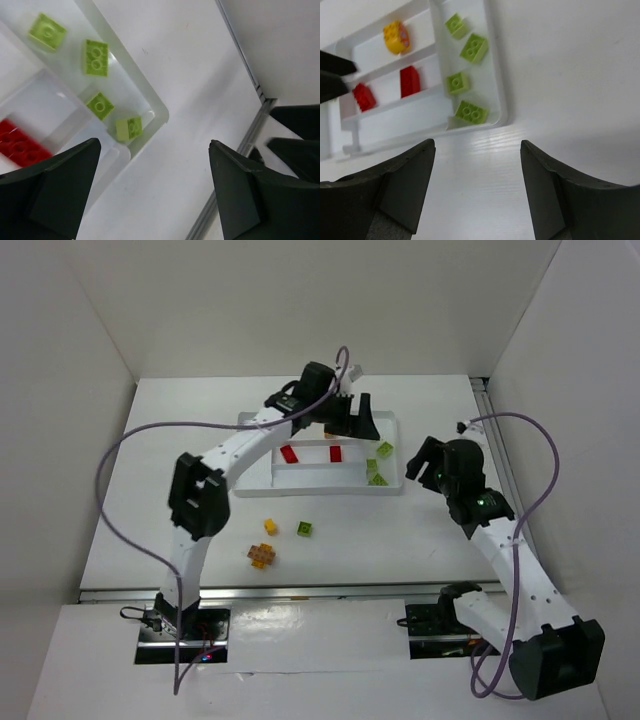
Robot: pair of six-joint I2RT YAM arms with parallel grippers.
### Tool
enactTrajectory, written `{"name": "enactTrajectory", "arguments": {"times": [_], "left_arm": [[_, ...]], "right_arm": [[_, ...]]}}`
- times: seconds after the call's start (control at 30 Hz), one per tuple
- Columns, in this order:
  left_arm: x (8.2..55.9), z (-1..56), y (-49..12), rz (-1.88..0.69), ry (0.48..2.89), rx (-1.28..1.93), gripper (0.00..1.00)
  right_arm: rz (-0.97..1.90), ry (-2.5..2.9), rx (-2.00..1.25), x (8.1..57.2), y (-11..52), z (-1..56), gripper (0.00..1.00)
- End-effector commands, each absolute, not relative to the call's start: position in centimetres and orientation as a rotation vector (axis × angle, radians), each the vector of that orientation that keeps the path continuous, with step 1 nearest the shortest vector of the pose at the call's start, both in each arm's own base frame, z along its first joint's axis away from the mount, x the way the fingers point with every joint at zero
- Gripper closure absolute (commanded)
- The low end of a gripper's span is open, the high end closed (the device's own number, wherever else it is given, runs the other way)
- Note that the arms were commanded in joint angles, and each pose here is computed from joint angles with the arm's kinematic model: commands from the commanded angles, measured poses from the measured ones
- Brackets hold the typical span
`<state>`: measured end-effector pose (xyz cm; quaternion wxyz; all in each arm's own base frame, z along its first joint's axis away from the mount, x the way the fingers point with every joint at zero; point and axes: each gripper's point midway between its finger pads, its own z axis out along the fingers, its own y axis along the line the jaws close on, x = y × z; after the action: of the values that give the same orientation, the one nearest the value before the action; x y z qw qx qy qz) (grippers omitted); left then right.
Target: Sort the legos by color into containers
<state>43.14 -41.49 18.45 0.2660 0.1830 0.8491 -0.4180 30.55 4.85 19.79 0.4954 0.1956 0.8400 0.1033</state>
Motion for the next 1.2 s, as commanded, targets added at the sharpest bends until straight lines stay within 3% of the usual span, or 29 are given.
{"name": "enactTrajectory", "arguments": {"times": [0.0, 0.1, 0.23, 0.4, 0.9, 1.17], "left_arm": [[40.4, 27.1, -35.6, -0.870, 2.125, 0.521, 0.00], [40.1, 25.1, -26.7, -0.530, 2.254, 0.270, 0.00], [37.2, 21.6, -17.9, -0.270, 2.371, -0.032, 0.01], [33.3, 22.3, -11.7, -0.214, 2.325, -0.283, 0.00], [32.9, 22.2, -8.2, -0.192, 2.328, -0.347, 0.00], [33.0, 21.3, -7.8, -0.174, 2.346, -0.348, 0.01]], "right_arm": [[0.438, 2.100, 0.237, 30.5, 9.9, 19.2, 0.24], [0.496, 2.199, 0.133, 29.3, 15.4, 17.1, 0.22], [0.507, 2.260, -0.069, 26.3, 22.8, 15.3, 0.18], [0.437, 2.332, -0.401, 23.2, 30.1, 11.6, 0.11], [0.413, 2.439, -0.431, 25.6, 35.1, 6.4, 0.10], [0.298, 2.523, -0.399, 25.6, 34.4, 3.3, 0.21]]}}
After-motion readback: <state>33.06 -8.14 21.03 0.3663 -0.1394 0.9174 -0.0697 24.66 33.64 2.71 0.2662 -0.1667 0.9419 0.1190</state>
